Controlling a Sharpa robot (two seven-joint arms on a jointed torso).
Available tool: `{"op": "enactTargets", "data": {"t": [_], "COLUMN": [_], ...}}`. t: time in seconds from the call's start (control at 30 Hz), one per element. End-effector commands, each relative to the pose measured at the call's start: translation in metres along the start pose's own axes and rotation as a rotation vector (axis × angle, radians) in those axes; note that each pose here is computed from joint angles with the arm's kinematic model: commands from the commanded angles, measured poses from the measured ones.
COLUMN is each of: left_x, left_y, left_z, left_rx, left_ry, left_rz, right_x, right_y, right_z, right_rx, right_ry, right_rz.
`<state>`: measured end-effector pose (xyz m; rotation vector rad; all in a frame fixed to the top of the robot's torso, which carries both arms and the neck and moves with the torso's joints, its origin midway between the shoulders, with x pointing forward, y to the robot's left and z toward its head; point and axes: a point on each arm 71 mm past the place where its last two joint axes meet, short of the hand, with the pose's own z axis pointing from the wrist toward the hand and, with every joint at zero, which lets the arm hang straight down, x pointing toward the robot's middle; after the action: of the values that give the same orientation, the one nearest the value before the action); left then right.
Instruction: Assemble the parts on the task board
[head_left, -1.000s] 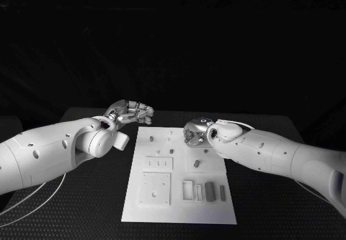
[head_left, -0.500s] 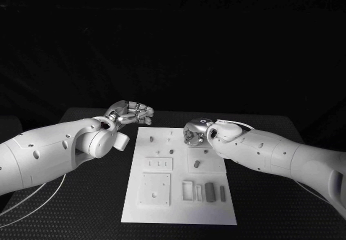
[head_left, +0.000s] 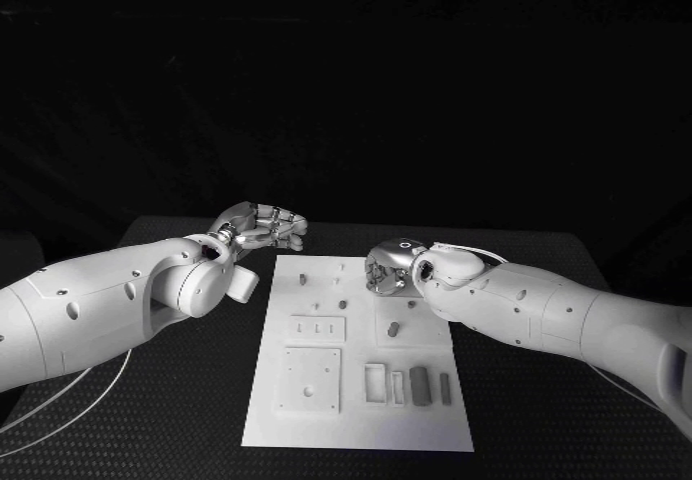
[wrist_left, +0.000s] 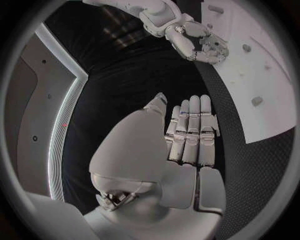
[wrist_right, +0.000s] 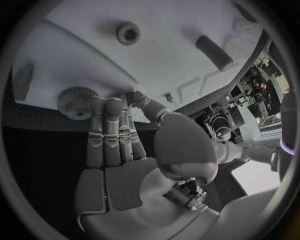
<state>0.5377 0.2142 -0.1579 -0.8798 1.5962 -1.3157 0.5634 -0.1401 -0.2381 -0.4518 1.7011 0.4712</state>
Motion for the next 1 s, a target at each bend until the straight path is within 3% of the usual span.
{"op": "enactTargets", "data": {"t": [0.03,0.37,1.0], "left_x": [0.0011,-0.0009,0.0005], "left_y": [-0.0022,-0.0019,-0.0023], "left_z": [0.0005,0.0005,0.0031], "left_rx": [0.01,0.01,0.012], "left_ry": [0.013,0.004,0.005], "left_rz": [-0.004,-0.002,-0.001], "right_x": [-0.001,-0.011,-0.021], "right_y": [-0.002,0.005,0.03], "right_z": [-0.001,0.0,0.018], "right_rx": [0.021,0.035,0.012], "right_ry": [-0.041,-0.164,-0.235], "right_rz": [0.006,0.012,-0.036]}}
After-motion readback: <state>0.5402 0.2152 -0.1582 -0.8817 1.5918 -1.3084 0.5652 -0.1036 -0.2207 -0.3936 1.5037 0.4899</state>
